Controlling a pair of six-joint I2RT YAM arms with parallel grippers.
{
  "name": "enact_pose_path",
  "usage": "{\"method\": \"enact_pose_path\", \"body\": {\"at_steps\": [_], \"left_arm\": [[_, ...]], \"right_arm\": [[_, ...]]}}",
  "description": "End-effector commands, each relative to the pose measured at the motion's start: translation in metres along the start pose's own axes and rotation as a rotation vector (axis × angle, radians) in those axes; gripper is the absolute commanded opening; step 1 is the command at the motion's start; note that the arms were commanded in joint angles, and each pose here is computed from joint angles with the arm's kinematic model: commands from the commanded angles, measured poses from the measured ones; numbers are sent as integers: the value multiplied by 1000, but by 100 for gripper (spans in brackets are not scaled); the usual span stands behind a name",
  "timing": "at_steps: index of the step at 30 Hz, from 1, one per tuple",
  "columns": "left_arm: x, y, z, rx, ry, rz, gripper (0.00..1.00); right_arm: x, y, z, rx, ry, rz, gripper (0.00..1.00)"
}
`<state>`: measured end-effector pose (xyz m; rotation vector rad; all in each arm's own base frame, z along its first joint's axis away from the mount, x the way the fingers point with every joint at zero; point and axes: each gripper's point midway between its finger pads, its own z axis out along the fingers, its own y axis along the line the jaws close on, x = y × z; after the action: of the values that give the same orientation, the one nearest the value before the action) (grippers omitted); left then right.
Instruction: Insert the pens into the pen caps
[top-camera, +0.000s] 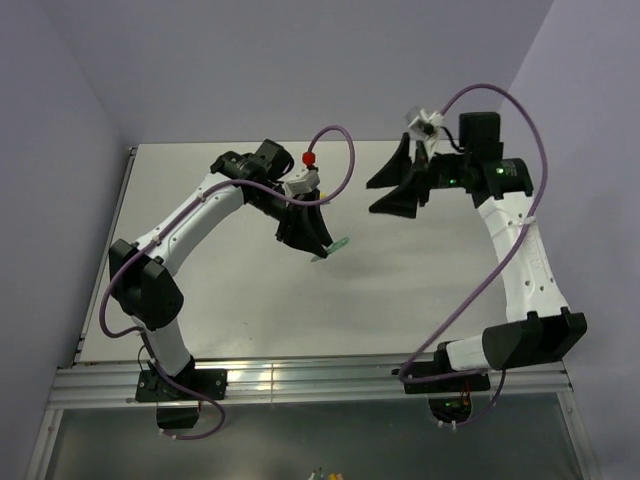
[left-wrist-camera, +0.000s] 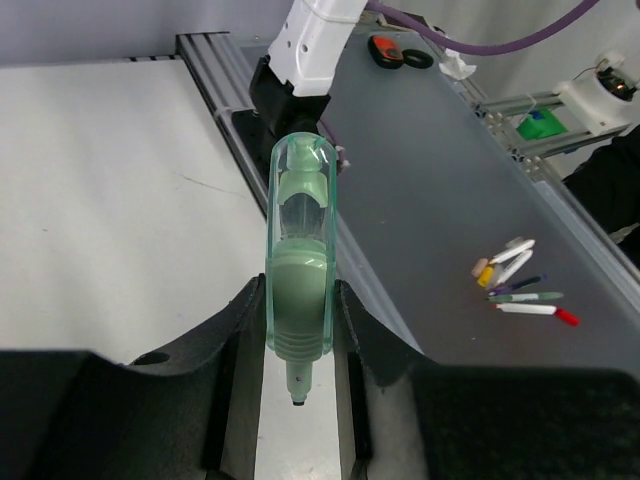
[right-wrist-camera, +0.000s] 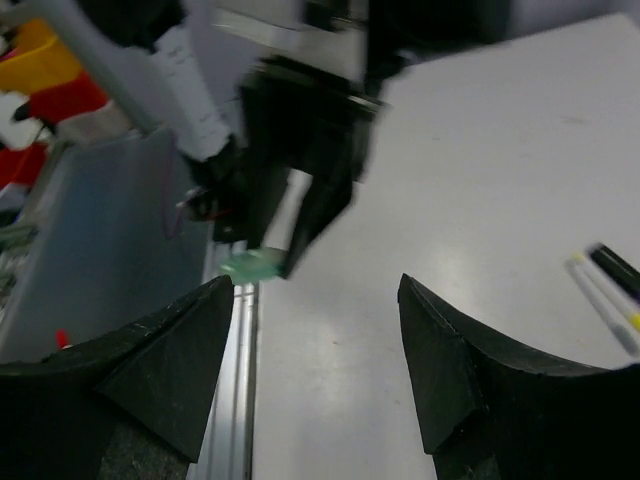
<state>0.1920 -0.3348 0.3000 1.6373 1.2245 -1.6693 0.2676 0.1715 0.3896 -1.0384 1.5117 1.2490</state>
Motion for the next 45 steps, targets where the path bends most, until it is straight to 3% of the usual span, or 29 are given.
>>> {"method": "enact_pose_path", "body": {"at_steps": [1,3,8,12,22,24,29,45], "left_arm": [[-41,-50,4,163,-207,11,0],[-45,-58,3,164,-206,22,0],[-38,-74,5,173,-206,-8,0],[-32,-82,7,178,-206,-23,0],[-27,-94,17,223,-191,-47,0],[-27,-93,18,223,-191,-47,0],[-28,-91,19,226,-190,-44,0],[-27,-91,27,255,-180,-61,0]], "right_arm": [[-10,82,24,-226,-26,-214,74],[1,87,31,-185,16,-292,74],[17,94,41,-214,61,-311,73],[42,97,46,-205,196,-455,72],[61,116,64,-284,292,-531,66],[66,120,66,-299,307,-539,65],[74,132,65,-326,338,-551,48],[74,145,68,-363,349,-576,46]]}}
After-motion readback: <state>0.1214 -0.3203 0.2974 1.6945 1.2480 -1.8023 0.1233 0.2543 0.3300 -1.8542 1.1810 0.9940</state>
